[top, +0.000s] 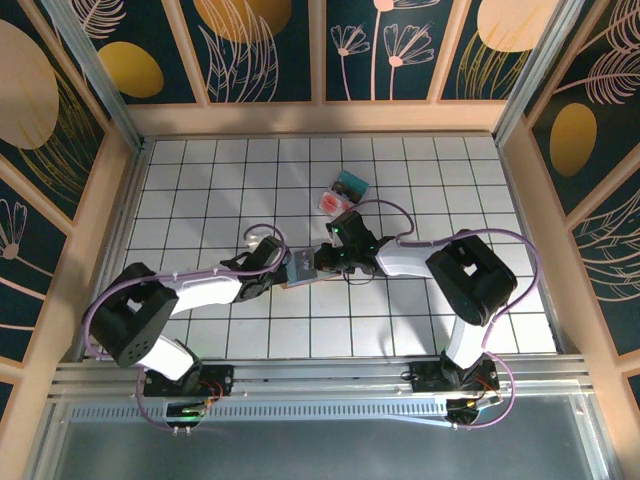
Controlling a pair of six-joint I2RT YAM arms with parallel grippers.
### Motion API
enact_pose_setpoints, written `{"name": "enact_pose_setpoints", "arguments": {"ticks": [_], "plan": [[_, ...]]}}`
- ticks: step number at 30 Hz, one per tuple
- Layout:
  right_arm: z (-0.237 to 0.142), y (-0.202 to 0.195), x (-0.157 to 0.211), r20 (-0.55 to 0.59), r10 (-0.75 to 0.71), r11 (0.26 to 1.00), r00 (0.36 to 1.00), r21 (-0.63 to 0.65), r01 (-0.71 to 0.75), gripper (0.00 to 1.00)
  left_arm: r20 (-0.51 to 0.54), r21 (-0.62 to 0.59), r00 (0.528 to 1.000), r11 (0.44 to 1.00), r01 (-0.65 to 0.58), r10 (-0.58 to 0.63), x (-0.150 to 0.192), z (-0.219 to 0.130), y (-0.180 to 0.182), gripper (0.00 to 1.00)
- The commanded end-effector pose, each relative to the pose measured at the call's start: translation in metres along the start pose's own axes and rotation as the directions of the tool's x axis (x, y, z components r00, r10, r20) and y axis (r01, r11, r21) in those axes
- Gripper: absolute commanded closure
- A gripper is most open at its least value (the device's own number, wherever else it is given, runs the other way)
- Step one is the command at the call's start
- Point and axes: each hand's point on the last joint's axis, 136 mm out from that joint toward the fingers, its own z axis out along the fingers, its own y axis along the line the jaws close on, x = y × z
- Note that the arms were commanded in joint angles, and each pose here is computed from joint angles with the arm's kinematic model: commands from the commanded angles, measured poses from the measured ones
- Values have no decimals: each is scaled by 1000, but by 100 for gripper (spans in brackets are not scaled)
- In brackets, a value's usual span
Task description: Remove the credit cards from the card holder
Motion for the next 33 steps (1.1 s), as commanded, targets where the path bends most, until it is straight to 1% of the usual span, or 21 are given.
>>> {"name": "enact_pose_setpoints", "arguments": {"ticks": [1,4,9,16,24,33], "plan": [[-7,-4,0,7,17,999,1000,27,-17,100,49,15,998,999,-30,30,-20,-16,-15,78],[-8,-3,-1,12,17,1000,1000,25,-17,100,56,55,997,997,-50,47,-25,-17,-31,78],[-11,1,-2,17,17,1000,1000,9,-17,100,14,88,997,993,-75,74,-16,0,-45,85],[-10,11,-1,10,8,999,1000,-54,-8,94,-39,55,995,994,-94,96,1,21,-39,93],[-5,29,3,-6,-3,980,1000,-199,2,84,-82,32,991,994,-106,109,15,31,-30,99],[-3,31,-2,4,11,972,1000,-233,-10,84,-92,37,991,995,-90,93,20,30,-26,100]]}}
